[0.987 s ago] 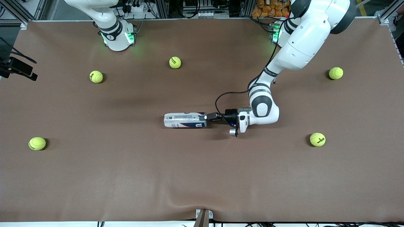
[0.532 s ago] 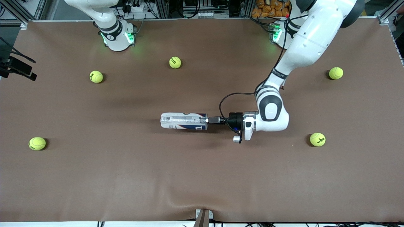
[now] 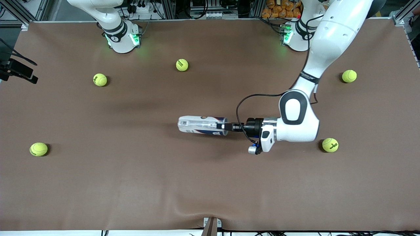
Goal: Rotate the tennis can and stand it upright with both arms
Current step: 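Lift the can with the left gripper and rotate it upright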
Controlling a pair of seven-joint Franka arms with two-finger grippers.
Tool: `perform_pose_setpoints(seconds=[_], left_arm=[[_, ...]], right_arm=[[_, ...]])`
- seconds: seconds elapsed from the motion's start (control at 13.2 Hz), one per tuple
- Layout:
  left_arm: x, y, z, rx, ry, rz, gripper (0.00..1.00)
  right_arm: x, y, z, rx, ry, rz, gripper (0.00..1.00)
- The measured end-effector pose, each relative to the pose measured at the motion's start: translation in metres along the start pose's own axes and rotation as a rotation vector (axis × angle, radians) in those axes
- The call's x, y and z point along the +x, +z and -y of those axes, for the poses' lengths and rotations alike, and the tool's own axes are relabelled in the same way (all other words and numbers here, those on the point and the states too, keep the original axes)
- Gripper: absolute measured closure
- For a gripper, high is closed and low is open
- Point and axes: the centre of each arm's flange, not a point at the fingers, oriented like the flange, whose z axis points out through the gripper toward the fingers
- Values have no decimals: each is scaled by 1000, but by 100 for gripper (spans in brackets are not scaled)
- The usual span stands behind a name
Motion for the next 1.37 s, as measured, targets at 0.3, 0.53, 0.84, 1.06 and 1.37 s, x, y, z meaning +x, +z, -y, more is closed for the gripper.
perform_pose_setpoints(seconds=[0.3, 0.53, 0.84, 1.06, 1.37], left_arm=[[-24, 10, -44, 246, -84, -50, 95], [-41, 6, -76, 457, -117, -174, 95], [-66, 21, -98, 588, -126, -266, 95], [-90, 54, -108, 709, -124, -350, 95], [-128, 102, -110, 848, -156, -410, 95]], right_arm=[[0, -1, 0, 0, -28, -2, 0], [0, -5, 0, 0, -32, -10, 0], [0, -6, 0, 0, -33, -12, 0], [0, -6, 0, 0, -33, -12, 0], [0, -6, 0, 0, -33, -12, 0]])
